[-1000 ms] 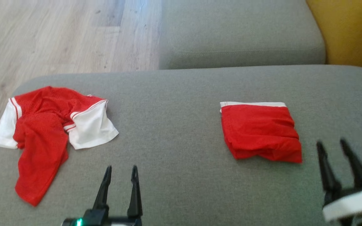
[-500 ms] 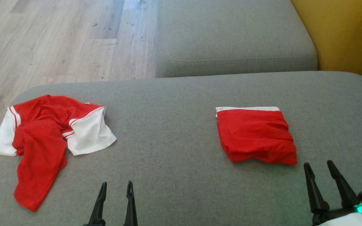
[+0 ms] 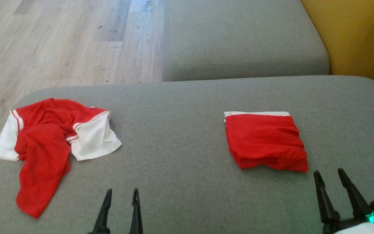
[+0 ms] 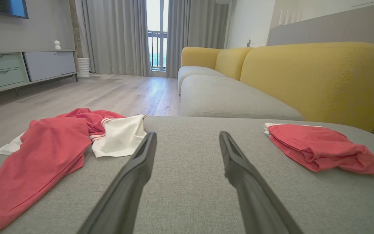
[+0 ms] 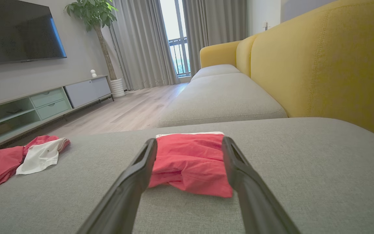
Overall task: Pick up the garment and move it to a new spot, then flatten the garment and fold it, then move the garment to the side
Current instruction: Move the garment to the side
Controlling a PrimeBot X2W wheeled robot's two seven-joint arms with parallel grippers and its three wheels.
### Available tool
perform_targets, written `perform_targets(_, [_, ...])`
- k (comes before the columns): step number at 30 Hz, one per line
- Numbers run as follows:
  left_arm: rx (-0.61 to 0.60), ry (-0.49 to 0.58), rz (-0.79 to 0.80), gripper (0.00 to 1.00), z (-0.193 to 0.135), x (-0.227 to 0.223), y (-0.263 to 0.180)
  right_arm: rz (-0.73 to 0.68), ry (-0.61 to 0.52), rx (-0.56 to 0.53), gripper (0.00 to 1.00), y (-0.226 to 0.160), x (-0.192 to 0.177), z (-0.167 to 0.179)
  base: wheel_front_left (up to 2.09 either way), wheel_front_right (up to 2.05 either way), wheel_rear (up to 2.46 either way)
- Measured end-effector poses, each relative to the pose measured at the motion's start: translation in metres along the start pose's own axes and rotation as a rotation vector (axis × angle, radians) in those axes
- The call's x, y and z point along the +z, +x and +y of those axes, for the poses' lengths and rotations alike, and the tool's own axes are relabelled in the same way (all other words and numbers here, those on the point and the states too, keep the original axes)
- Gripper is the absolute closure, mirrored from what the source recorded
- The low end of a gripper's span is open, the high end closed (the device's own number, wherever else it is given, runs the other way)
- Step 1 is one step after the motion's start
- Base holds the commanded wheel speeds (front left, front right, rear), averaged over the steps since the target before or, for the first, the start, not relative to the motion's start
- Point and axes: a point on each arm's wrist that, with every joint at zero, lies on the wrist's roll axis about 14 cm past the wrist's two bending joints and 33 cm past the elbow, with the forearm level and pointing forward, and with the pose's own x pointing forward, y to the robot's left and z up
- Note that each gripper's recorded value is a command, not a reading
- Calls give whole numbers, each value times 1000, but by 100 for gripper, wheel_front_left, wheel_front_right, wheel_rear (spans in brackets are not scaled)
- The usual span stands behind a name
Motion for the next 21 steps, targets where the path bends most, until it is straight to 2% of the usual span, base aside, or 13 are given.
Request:
perform_targets(9, [0, 6, 20, 0, 0, -5, 1, 34, 8, -5, 0, -2, -10, -1, 0, 0, 0])
perform_targets(14, [1, 5, 54, 0, 1, -14, 4, 110, 21, -5, 0, 0, -29, -7, 0, 0, 0])
perform_targets(17, [-4, 3, 82, 0, 0, -21, 7, 203, 49, -5, 0, 13, -42, -15, 0, 0, 0])
perform_targets(21, [-12, 9, 100, 0, -1, -25, 19, 273, 81, 2, 0, 45, -38, -28, 0, 0, 0])
